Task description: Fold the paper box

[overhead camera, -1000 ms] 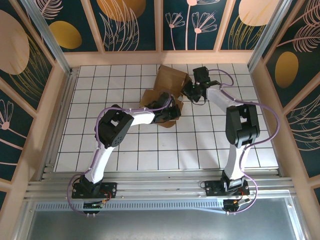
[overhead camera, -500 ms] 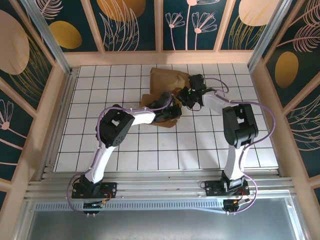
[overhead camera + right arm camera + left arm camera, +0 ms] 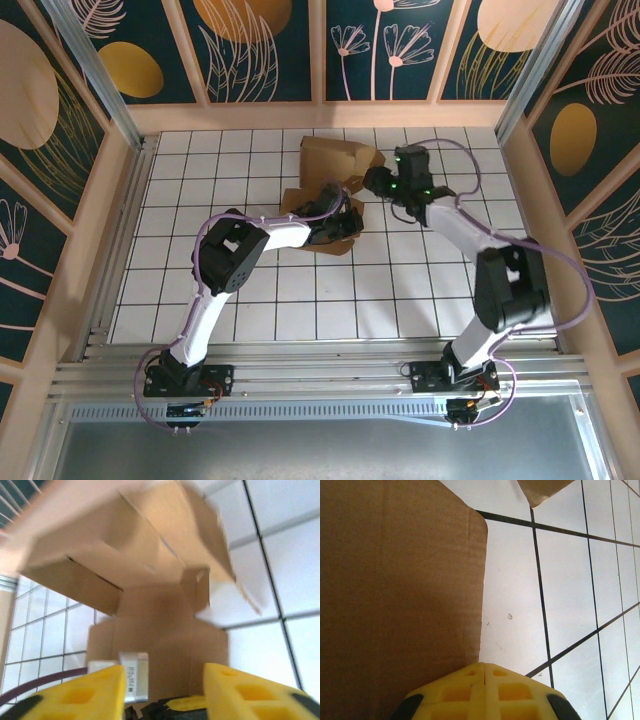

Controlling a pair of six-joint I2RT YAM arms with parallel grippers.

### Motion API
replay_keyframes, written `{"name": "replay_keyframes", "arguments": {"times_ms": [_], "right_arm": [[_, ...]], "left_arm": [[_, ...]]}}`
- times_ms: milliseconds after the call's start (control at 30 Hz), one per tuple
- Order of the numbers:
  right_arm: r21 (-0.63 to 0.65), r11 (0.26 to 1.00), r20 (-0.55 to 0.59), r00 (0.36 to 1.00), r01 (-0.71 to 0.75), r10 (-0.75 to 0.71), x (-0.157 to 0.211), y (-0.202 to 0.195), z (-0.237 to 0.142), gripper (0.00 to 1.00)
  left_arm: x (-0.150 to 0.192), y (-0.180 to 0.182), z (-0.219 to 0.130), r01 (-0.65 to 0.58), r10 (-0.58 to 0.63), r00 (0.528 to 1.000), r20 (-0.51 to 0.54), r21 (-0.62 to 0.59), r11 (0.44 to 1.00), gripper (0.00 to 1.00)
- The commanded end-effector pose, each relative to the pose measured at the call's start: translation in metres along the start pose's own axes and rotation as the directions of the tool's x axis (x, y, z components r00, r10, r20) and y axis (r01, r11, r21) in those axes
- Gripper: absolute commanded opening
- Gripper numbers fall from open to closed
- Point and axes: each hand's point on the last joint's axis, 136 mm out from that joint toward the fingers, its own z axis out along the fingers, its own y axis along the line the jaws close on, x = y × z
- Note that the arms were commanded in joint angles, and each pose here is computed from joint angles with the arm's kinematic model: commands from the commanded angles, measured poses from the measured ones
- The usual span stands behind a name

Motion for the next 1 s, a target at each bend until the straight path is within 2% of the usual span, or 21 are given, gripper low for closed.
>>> {"name": "replay_keyframes", "arguments": {"times_ms": [0, 100, 233, 500, 667, 833, 967], "right_arm": [[-0.111, 0.96, 0.139, 0.96, 0.257, -0.242, -0.035, 0.0, -0.02, 0.68], [-0.161, 0.935, 0.095, 0.948, 0.316, -0.304, -0.041, -0.016, -0.01, 0.75], [-0.218, 0.916, 0.028, 0.94, 0.337, -0.339, -0.036, -0.025, 0.018, 0.74], [-0.243, 0.921, 0.05, 0.952, 0.305, -0.302, -0.042, -0.033, 0.056, 0.52], [-0.191, 0.931, 0.07, 0.95, 0.311, -0.303, -0.043, -0.043, 0.069, 0.39], [-0.194, 0.931, 0.06, 0.951, 0.309, -0.303, -0.041, -0.042, 0.073, 0.17], [-0.218, 0.93, 0.039, 0.955, 0.295, -0.294, -0.03, -0.029, 0.07, 0.03]], "left_arm": [[0.014, 0.024, 0.01, 0.021, -0.023, 0.999, -0.044, -0.054, 0.998, 0.0], [0.014, 0.024, 0.008, 0.016, -0.019, 0.999, -0.044, -0.054, 0.998, 0.0], [0.013, 0.022, 0.007, 0.011, -0.013, 0.999, -0.043, -0.053, 0.999, 0.0], [0.013, 0.021, 0.006, 0.009, -0.011, 0.999, -0.046, -0.05, 0.999, 0.0], [0.013, 0.021, 0.007, 0.008, -0.011, 0.999, -0.048, -0.049, 0.999, 0.0], [0.013, 0.022, 0.008, 0.006, -0.009, 0.999, -0.049, -0.051, 0.999, 0.0], [0.012, 0.025, 0.01, 0.009, -0.012, 0.999, -0.049, -0.059, 0.998, 0.0]]}}
